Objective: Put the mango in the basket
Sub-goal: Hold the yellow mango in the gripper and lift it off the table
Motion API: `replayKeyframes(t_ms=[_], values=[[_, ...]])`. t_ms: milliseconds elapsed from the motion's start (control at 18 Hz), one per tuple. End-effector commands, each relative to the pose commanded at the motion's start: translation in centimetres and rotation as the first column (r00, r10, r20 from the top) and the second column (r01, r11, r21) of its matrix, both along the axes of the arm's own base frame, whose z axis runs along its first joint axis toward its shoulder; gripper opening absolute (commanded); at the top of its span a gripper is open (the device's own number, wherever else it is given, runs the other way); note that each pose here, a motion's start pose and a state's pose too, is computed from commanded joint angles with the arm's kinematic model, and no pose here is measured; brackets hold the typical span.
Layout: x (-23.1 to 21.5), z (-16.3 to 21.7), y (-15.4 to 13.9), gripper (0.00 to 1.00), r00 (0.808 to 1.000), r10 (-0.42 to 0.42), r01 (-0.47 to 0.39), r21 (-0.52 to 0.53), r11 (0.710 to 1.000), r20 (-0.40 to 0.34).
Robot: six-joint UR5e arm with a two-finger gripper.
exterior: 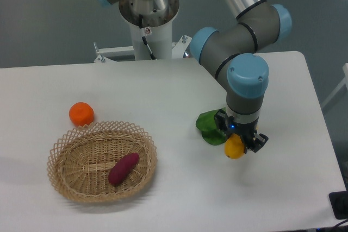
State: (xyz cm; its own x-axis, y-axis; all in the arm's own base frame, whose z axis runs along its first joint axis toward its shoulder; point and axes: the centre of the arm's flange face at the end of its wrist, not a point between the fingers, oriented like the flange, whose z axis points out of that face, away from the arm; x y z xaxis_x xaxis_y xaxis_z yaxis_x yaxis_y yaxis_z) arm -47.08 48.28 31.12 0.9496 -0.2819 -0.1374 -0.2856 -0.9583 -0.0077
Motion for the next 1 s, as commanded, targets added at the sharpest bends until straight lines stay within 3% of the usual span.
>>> replayKeyframes(t_ms=[1000], values=[[0.72,0.1,0.3,0.49,1.0,0.004,-0.004,0.012,1.0,0.012]])
